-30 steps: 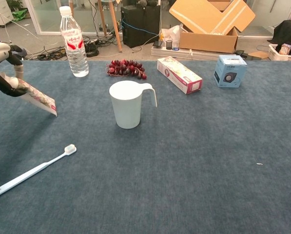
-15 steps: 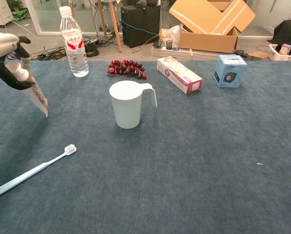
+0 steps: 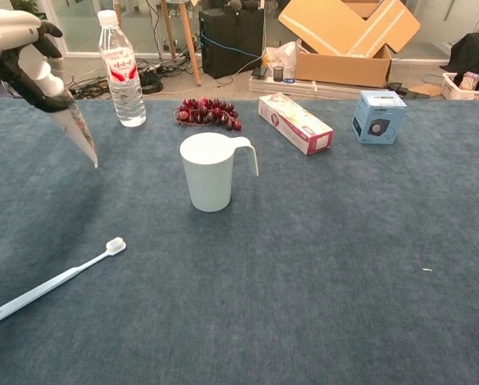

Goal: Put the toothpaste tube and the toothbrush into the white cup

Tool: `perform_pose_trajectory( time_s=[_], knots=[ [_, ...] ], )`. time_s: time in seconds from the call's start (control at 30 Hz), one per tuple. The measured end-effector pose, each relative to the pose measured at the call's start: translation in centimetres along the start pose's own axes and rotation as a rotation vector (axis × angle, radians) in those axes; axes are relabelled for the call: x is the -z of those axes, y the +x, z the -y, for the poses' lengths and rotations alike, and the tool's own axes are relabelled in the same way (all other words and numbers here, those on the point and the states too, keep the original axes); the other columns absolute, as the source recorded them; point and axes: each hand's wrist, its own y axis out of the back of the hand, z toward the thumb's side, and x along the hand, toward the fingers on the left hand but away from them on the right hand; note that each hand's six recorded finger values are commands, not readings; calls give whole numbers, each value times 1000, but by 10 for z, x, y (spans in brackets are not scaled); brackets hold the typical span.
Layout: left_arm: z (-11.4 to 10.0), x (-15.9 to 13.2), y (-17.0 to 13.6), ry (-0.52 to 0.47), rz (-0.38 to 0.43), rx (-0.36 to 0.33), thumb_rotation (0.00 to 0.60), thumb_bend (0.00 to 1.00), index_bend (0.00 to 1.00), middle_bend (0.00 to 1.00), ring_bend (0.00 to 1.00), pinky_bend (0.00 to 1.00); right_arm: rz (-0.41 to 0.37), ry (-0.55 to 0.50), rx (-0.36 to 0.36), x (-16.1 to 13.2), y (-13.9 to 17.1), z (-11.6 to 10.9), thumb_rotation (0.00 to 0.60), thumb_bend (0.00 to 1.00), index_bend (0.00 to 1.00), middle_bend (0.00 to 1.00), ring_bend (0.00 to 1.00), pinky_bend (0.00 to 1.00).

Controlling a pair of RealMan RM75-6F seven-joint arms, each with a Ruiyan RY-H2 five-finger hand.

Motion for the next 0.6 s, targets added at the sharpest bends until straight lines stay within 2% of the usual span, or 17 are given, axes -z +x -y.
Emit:
perform_pose_trajectory(
  time_s=[0.3,0.6],
  knots=[
    [-28,-12,7,-78,-3,2,600,687,695,0,0,13,-4,4,-7,-2,0,2,600,16,145,113,114,366],
    [-45,-30,12,-206,15,59,600,700,706,0,0,13,-5,9,-15,-3,-1,5,600,16,145,113,114,366]
  ],
)
